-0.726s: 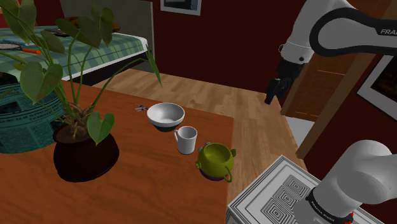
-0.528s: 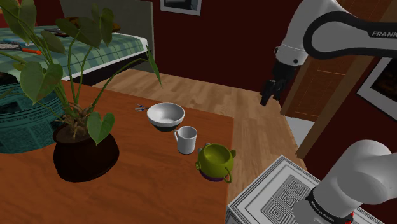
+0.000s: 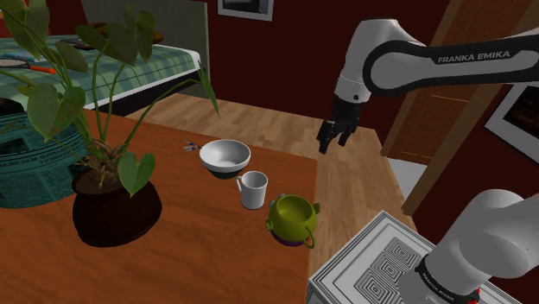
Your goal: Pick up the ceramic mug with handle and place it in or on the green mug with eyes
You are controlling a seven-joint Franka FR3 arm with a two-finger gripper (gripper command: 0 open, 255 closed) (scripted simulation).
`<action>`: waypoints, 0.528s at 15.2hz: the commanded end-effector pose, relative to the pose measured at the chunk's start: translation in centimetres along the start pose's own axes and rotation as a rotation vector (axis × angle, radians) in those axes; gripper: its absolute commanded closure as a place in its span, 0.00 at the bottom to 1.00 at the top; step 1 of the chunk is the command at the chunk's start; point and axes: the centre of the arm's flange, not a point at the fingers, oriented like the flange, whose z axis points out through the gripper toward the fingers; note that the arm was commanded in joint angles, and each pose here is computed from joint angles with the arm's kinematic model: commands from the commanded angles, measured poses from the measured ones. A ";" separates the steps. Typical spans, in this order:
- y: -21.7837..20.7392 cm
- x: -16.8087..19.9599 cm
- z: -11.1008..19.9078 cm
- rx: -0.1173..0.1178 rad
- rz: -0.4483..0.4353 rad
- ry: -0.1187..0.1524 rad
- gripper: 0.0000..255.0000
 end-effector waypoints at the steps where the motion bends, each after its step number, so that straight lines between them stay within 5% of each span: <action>1: -1.7 1.5 1.7 0.008 0.003 -0.006 0.00; 8: -7.4 6.8 6.6 0.032 0.011 -0.029 0.00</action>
